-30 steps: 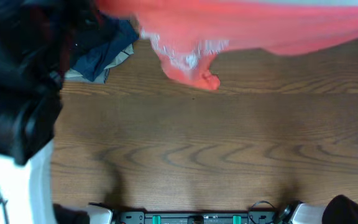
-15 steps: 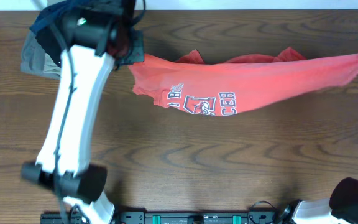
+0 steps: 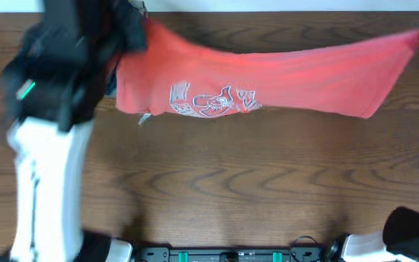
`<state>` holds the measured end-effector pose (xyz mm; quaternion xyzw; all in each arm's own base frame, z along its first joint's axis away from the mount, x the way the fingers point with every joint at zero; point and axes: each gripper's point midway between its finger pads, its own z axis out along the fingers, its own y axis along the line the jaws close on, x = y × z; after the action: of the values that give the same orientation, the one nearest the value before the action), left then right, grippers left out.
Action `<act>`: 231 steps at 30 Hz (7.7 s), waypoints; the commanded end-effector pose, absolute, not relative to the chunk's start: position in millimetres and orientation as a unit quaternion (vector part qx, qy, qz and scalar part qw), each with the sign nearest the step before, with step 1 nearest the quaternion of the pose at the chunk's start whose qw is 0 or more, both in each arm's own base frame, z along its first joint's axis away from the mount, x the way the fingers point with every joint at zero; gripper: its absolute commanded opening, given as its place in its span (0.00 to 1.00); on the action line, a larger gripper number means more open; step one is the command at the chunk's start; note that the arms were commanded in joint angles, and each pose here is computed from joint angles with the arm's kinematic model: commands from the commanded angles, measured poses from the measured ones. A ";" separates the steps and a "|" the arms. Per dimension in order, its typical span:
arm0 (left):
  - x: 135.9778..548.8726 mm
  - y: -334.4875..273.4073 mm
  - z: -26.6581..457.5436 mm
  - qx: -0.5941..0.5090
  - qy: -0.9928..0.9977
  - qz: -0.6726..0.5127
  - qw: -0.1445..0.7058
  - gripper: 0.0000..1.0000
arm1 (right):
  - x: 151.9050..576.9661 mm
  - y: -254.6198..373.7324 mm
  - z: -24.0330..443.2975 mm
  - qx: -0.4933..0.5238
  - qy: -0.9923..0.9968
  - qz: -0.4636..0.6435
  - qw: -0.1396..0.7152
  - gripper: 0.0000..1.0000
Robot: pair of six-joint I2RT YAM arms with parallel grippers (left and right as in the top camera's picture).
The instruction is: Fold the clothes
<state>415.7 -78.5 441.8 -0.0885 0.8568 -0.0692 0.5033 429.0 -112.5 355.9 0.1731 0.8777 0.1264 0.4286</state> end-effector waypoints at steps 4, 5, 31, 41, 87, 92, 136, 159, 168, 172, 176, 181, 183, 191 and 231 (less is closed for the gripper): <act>550.3 -69.0 418.3 -0.086 0.794 0.023 0.602 0.06 | 489.0 -103.0 354.8 0.185 0.847 0.144 0.477 0.01; 556.4 -66.3 428.4 -0.093 0.778 0.026 0.621 0.06 | 491.9 -105.8 364.4 0.192 0.836 0.149 0.492 0.01; 486.0 -74.4 391.4 -0.081 0.881 -0.021 0.465 0.06 | 415.3 -160.1 406.9 0.207 0.854 0.120 0.462 0.01; 431.2 -71.7 240.5 -0.062 0.979 0.032 0.191 0.06 | 387.7 -116.4 297.2 0.214 0.923 0.172 0.271 0.01; 164.0 -67.2 186.1 -0.052 0.997 -0.039 -0.038 0.86 | 192.1 -99.2 274.4 0.346 0.923 0.045 0.164 0.99; 211.8 -81.7 181.2 -0.047 0.996 -0.068 0.044 0.85 | 211.6 -94.1 276.7 0.320 0.925 0.060 0.193 0.99; 364.1 -130.1 -30.1 -0.007 0.998 -0.053 0.036 0.06 | 271.8 -22.0 73.9 0.251 0.951 0.157 0.089 0.10; 352.1 48.5 20.6 -0.261 0.950 0.161 0.059 0.06 | 271.4 -29.6 39.0 0.274 0.953 0.122 0.042 0.10; 355.8 9.3 90.5 -0.248 0.958 0.065 0.130 0.07 | 302.2 -25.8 43.6 0.250 0.955 0.122 0.102 0.23; 349.8 -17.1 102.1 -0.236 0.964 0.002 0.122 0.23 | 314.1 -42.4 47.1 0.263 0.952 0.083 0.132 0.25; 337.4 -28.3 97.3 -0.227 0.970 -0.011 0.090 0.31 | 320.1 -47.6 52.1 0.264 0.951 0.073 0.143 0.25; 329.6 -35.2 95.0 -0.215 0.974 -0.007 0.076 0.58 | 317.4 -53.7 45.2 0.273 0.951 0.054 0.134 0.25; 328.1 -38.9 94.1 -0.210 0.975 -0.007 0.074 0.62 | 318.3 -59.0 36.9 0.286 0.949 0.041 0.128 0.24; 323.4 -50.2 91.8 -0.192 0.979 -0.005 0.069 0.66 | 329.1 -61.6 9.0 0.288 0.949 0.040 0.118 0.17; 328.2 -51.6 92.5 -0.191 0.978 -0.009 0.078 0.67 | 425.4 -134.8 50.7 0.294 0.936 -0.008 0.195 0.01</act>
<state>330.7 -52.1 97.6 -0.1944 0.9772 -0.0139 0.0842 422.0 -145.7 52.9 0.3091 0.9278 -0.0369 0.2056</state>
